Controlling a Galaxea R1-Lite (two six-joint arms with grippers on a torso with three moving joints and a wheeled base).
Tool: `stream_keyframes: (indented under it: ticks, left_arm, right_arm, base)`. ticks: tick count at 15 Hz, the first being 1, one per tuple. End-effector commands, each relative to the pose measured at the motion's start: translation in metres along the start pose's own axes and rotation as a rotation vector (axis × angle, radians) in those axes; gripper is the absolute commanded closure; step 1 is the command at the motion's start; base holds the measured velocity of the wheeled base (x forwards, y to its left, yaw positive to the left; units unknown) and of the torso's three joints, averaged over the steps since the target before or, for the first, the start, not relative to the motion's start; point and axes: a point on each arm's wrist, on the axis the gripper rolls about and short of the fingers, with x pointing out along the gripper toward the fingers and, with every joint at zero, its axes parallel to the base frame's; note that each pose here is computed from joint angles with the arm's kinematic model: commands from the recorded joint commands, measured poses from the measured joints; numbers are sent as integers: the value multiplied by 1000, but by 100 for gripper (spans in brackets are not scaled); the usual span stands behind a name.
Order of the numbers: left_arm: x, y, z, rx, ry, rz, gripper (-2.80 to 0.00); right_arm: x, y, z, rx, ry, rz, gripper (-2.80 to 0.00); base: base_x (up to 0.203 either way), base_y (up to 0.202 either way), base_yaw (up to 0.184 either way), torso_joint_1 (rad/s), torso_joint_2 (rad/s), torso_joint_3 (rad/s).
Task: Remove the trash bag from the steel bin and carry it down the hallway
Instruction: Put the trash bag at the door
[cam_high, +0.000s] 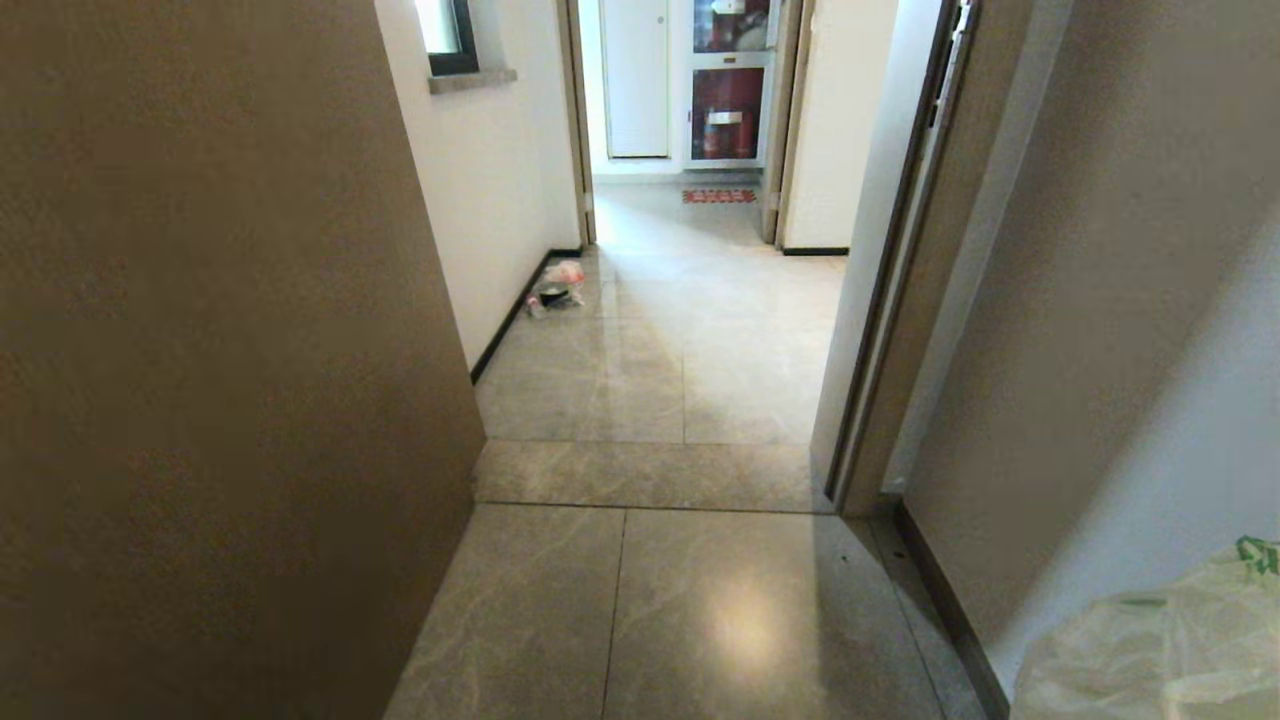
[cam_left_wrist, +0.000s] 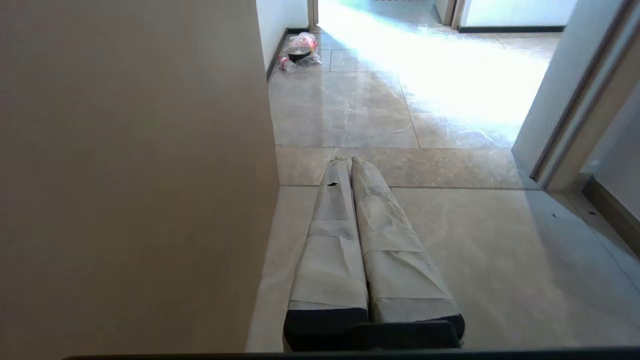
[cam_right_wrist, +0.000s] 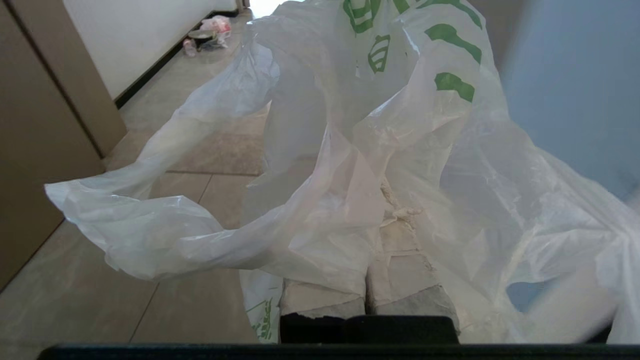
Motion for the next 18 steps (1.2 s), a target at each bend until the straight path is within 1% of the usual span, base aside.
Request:
stream_keyframes:
  ticks: [1,18]
  left_arm:
    - [0,0,0,-1,-1,0,0]
    - [0,0,0,-1,-1,-2,0]
  right_arm:
    - [0,0,0,-1,1,0,0]
    - [0,0,0,-1,1,-1,0]
  base:
    - [191,0,5,2,2,5]
    - [193,0,1,3,4,0]
